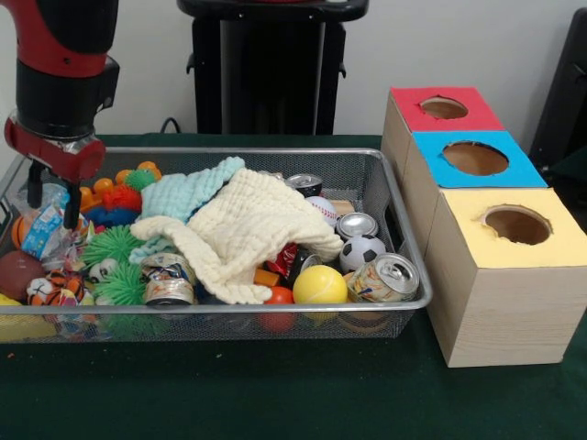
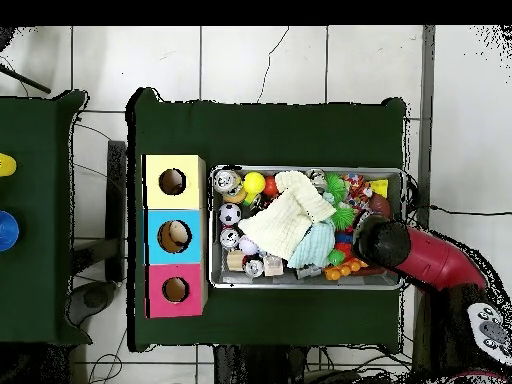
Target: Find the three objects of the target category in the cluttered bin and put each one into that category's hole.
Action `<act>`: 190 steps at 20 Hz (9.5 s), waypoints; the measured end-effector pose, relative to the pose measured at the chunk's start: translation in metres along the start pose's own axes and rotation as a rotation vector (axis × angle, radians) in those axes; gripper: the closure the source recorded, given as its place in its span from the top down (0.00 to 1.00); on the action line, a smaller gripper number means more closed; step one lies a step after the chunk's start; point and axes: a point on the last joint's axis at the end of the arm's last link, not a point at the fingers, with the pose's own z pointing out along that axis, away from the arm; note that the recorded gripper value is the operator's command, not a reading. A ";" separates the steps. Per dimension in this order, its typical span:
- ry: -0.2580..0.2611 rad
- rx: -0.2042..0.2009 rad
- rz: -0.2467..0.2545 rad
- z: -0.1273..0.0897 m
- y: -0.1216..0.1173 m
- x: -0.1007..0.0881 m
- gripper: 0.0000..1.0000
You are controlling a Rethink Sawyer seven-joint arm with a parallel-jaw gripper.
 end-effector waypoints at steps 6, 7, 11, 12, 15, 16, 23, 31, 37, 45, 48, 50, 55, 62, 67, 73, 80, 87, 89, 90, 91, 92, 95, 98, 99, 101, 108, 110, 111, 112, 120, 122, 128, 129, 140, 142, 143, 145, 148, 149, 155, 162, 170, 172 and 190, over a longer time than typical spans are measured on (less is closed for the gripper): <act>-0.006 -0.001 0.000 0.000 0.000 -0.001 1.00; -0.007 -0.001 0.000 0.000 0.000 -0.001 1.00; -0.020 -0.006 0.009 -0.008 -0.003 -0.008 1.00; -0.023 -0.007 0.013 -0.011 -0.005 -0.011 1.00; -0.028 -0.014 0.037 -0.016 -0.016 -0.021 1.00; -0.029 -0.017 0.048 -0.016 -0.022 -0.025 1.00; -0.049 -0.021 0.099 -0.012 -0.060 -0.042 1.00; -0.043 -0.005 0.044 -0.004 -0.055 -0.033 1.00; -0.039 -0.007 -0.012 -0.003 -0.029 -0.026 1.00; -0.040 -0.010 -0.025 -0.004 -0.021 -0.025 1.00; -0.038 -0.010 -0.026 -0.004 -0.020 -0.024 1.00; -0.037 -0.011 -0.026 -0.004 -0.020 -0.023 1.00; -0.037 -0.011 -0.026 -0.003 -0.020 -0.022 1.00; -0.081 -0.018 -0.035 0.002 -0.014 -0.022 1.00; -0.136 -0.024 -0.066 0.014 0.003 -0.016 1.00; -0.155 -0.035 -0.098 0.027 0.021 0.003 1.00; -0.155 -0.041 -0.116 0.029 0.030 0.024 1.00; -0.150 -0.040 -0.110 0.024 0.026 0.026 1.00; -0.149 -0.039 -0.105 0.023 0.023 0.027 1.00; -0.149 -0.038 -0.103 0.022 0.021 0.027 1.00; -0.148 -0.038 -0.100 0.021 0.019 0.027 1.00; -0.147 -0.037 -0.098 0.020 0.018 0.028 1.00; -0.142 -0.033 -0.091 0.014 0.013 0.027 1.00; -0.129 -0.028 -0.090 0.010 0.011 0.026 1.00; -0.126 -0.027 -0.090 0.009 0.011 0.026 1.00; -0.116 -0.024 -0.089 0.006 0.010 0.026 1.00; -0.056 -0.010 -0.089 0.000 0.007 0.031 1.00; -0.051 -0.009 -0.094 -0.001 0.009 0.033 1.00; -0.051 -0.009 -0.096 -0.001 0.010 0.034 1.00; -0.050 -0.010 -0.100 -0.001 0.013 0.035 1.00; -0.019 -0.015 -0.127 -0.002 0.027 0.056 1.00; -0.005 -0.013 -0.132 -0.003 0.029 0.064 1.00; 0.028 0.005 -0.146 -0.004 0.025 0.085 1.00; 0.033 0.009 -0.149 -0.004 0.024 0.088 1.00; 0.060 0.013 -0.127 -0.004 0.009 0.098 1.00; 0.079 0.007 -0.100 -0.006 -0.001 0.093 1.00; 0.091 0.006 -0.090 -0.007 -0.006 0.091 1.00; 0.117 0.004 -0.071 -0.010 -0.013 0.088 1.00; 0.200 0.010 -0.032 -0.017 -0.031 0.081 1.00; 0.222 0.012 -0.023 -0.019 -0.036 0.080 1.00; 0.285 0.018 0.000 -0.030 -0.048 0.062 1.00; 0.244 0.002 -0.007 -0.039 -0.040 0.038 1.00; 0.220 -0.010 -0.017 -0.036 -0.030 0.024 1.00; 0.217 -0.010 -0.020 -0.032 -0.028 0.021 1.00; 0.206 -0.017 -0.075 0.007 0.015 0.005 1.00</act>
